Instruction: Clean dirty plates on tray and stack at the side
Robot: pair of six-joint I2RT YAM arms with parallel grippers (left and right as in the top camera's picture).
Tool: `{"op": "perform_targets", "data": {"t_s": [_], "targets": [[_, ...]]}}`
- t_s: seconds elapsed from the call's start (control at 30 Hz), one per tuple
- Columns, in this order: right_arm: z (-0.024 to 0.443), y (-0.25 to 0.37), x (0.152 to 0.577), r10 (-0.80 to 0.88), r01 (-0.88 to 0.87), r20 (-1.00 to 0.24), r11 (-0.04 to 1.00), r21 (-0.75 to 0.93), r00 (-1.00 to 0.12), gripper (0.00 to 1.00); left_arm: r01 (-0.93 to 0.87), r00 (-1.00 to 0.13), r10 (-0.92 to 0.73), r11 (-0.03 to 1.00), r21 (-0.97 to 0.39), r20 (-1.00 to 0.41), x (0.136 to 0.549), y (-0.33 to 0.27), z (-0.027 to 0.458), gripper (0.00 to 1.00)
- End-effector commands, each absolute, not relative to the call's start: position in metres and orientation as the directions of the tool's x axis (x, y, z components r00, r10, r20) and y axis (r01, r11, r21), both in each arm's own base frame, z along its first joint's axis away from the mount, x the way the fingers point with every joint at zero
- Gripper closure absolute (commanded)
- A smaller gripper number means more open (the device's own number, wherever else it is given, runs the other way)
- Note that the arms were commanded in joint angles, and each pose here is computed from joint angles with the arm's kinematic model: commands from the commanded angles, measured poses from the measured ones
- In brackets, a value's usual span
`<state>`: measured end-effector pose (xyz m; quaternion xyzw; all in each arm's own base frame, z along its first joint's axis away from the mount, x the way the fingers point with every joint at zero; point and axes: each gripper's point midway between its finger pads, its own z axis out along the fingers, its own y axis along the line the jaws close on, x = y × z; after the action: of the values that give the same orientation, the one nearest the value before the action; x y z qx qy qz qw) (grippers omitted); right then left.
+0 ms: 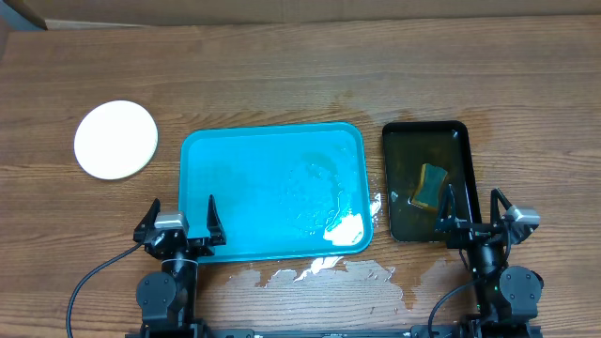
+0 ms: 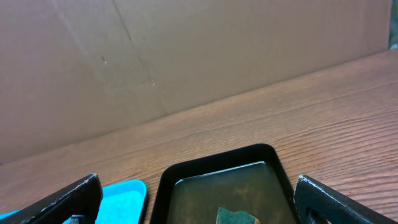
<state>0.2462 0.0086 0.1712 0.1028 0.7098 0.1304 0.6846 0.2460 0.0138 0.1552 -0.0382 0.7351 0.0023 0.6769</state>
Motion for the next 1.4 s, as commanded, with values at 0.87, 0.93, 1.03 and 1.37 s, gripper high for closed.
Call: {"op": "perform_targets", "data": {"t_s": [0.87,0.93,1.03,1.37], "targets": [[0.171,0.017,0.246,0.149,-0.088,-0.988,0.985,0.151,-0.034,0.0,-0.054,-0.075,-0.033,0.998,-0.029,-0.997,0.246,0.013,0.156,0.0],[0.172,0.022,0.245,0.049,-0.122,-0.999,0.991,0.051,-0.023,0.0,-0.054,-0.075,-0.033,0.998,-0.029,-0.997,0.246,0.013,0.156,0.0],[0.172,0.023,0.245,-0.047,-0.131,-0.999,0.99,-0.046,-0.01,0.0,-0.054,-0.074,-0.033,0.998,-0.029,-0.997,0.246,0.013,0.156,0.0],[0.172,0.023,0.245,-0.095,-0.13,-0.996,0.987,-0.093,-0.003,0.0,-0.054,-0.074,-0.033,0.998,-0.029,-0.997,0.246,0.013,0.156,0.0]]}}
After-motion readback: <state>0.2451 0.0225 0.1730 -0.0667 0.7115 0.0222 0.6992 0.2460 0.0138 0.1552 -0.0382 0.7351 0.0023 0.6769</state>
